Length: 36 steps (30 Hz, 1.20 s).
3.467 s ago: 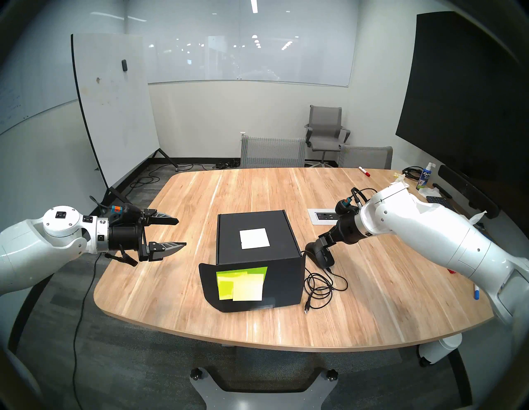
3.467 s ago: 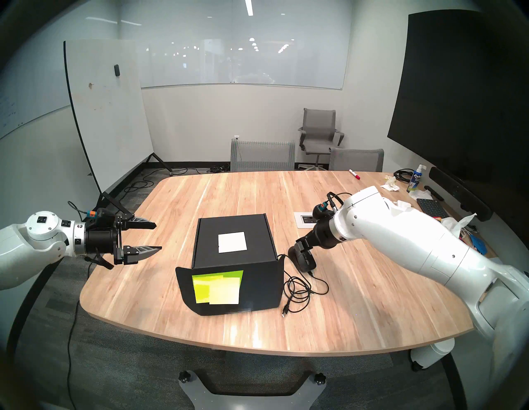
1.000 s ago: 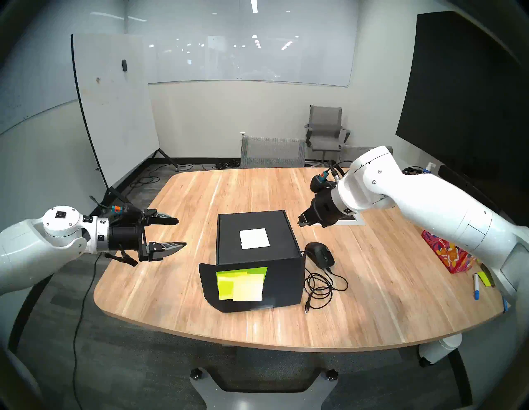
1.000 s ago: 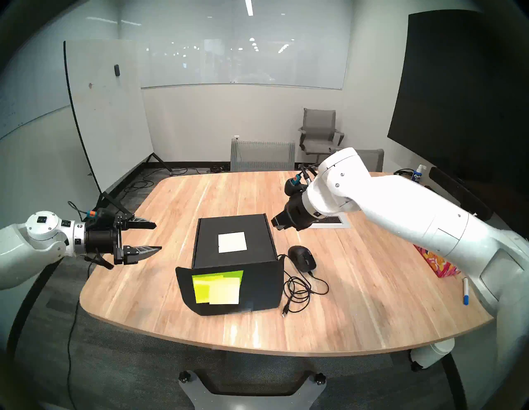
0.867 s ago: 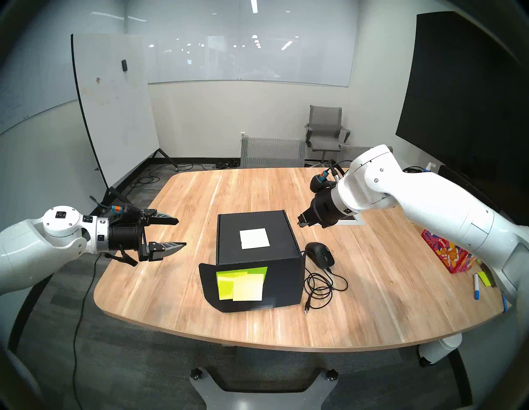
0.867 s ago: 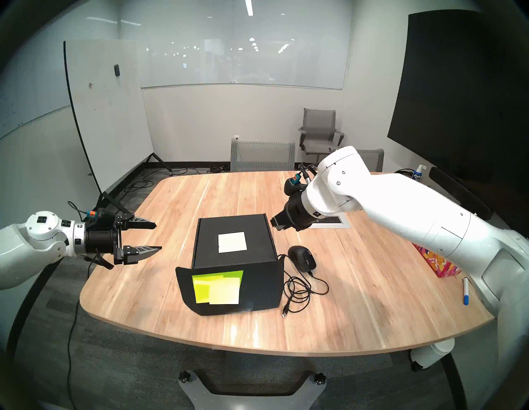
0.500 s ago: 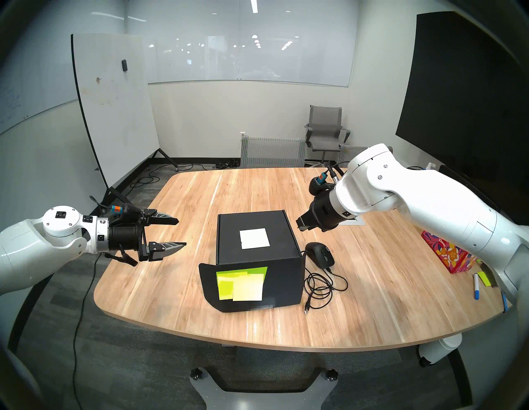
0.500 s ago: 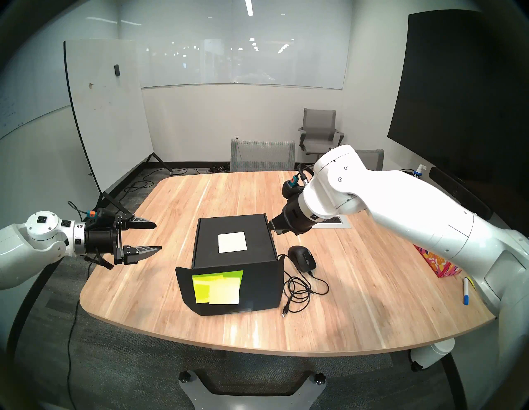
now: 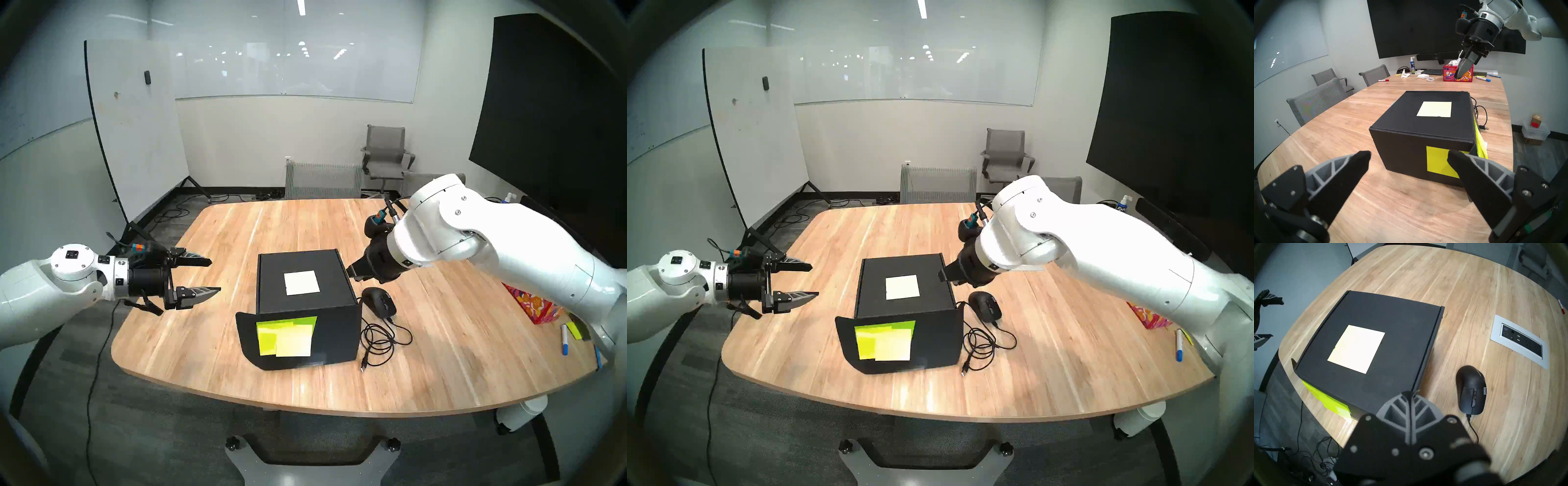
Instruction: Open the box and place the mouse inside
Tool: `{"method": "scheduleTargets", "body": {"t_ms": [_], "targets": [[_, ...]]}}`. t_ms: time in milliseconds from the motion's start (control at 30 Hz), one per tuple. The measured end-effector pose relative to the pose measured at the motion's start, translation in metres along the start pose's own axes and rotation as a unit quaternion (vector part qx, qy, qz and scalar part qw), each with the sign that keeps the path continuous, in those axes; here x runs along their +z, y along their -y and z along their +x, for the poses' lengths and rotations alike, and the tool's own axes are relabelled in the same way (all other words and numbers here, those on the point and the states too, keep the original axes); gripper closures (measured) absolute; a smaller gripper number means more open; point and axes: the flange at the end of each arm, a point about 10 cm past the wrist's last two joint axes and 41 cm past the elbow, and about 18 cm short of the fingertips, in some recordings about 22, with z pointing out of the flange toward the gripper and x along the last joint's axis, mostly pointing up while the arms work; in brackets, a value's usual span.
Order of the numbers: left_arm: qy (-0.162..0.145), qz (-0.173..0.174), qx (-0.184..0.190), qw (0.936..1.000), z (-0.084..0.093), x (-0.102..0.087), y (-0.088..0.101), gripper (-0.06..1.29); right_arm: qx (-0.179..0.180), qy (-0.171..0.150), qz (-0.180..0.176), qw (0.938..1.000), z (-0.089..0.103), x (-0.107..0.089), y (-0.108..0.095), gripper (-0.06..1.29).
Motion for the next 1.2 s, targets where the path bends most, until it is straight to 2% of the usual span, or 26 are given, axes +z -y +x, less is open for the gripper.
{"method": "scheduleTargets", "body": {"t_ms": [800, 1000, 1200], "targets": [[0.0, 0.0, 0.0, 1.0, 0.0, 0.0, 0.0, 0.0, 0.002, -0.01, -0.02, 0.9997, -0.009, -0.003, 0.0, 1.25], [0.0, 0.0, 0.0, 1.0, 0.0, 0.0, 0.0, 0.0, 0.001, 0.013, -0.024, 0.9996, -0.013, -0.003, 0.002, 1.25], [0.0, 0.0, 0.0, 1.0, 0.0, 0.0, 0.0, 0.0, -0.004, 0.025, 0.004, 0.9997, -0.015, -0.007, 0.016, 1.25]]}}
